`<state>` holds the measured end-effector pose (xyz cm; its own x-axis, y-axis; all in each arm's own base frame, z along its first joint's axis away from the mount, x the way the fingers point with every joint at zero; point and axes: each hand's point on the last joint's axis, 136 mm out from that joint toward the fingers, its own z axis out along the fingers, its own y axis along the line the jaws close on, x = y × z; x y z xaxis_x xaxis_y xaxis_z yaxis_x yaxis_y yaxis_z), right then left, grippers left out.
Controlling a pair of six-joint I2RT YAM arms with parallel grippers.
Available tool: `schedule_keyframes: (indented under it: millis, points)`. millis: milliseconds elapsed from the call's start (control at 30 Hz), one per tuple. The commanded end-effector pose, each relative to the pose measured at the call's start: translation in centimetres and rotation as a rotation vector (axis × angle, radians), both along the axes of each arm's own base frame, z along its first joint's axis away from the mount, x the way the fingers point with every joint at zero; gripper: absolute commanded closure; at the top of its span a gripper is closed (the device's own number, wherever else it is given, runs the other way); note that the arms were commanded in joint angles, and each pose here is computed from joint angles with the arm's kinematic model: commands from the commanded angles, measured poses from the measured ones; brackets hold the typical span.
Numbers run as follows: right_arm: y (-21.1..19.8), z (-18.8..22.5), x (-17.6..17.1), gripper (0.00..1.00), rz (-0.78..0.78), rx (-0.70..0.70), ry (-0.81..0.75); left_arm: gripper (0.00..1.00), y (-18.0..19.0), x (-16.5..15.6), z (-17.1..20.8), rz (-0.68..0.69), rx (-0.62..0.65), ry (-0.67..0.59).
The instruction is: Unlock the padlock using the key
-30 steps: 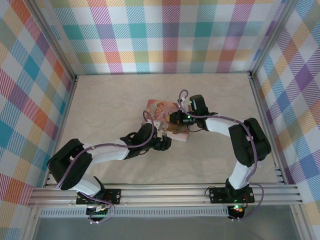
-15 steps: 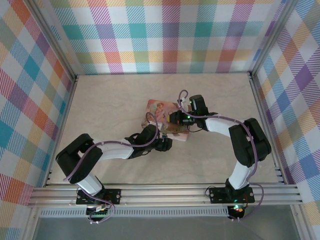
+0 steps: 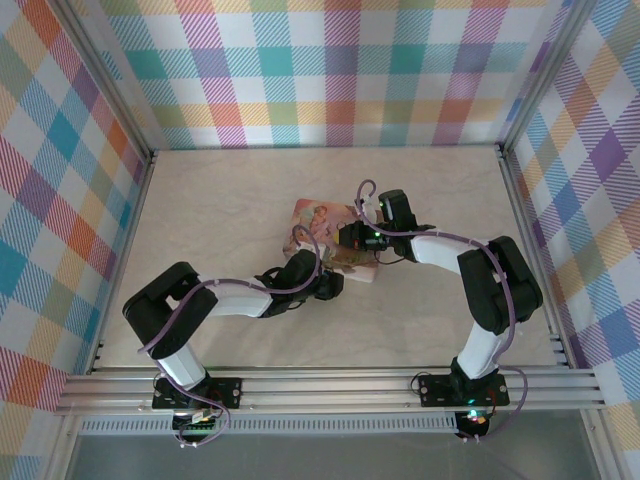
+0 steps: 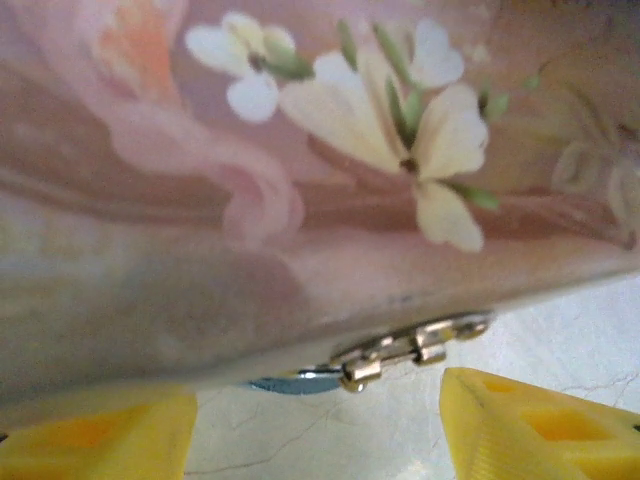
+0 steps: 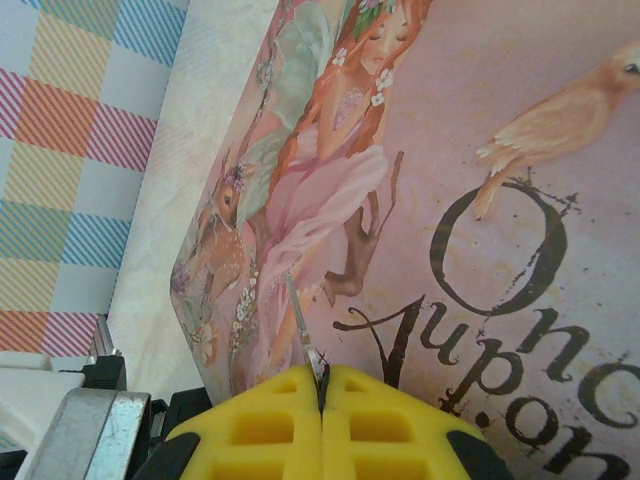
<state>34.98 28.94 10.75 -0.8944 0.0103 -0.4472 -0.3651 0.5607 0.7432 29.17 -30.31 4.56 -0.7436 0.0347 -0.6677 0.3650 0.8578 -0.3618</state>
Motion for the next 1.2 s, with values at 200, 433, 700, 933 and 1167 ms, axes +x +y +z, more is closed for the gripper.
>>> schedule_keyframes:
  millis: [200,433,700,933,1167]
  points:
    - [-1.5,-4.9,-3.1,1.0,-0.001,-0.121,0.17,0.42,-0.5,1.3,0.6,0.032,-0.032,-0.048]
    - [-1.4,-4.8,-3.1,1.0,0.001,-0.119,0.17,0.48,-1.0,1.6,0.4,0.026,-0.045,-0.043]
    - [-1.3,-4.8,-3.3,1.0,0.006,-0.12,0.17,0.52,-1.5,1.7,0.7,0.031,-0.079,-0.047]
    - [-1.3,-4.8,-3.2,1.0,0.006,-0.119,0.168,0.55,-1.6,1.9,1.5,0.036,-0.096,-0.063]
    - [-1.2,-4.8,-3.3,1.0,0.009,-0.119,0.169,0.58,-1.7,2.0,2.4,0.033,-0.113,-0.075]
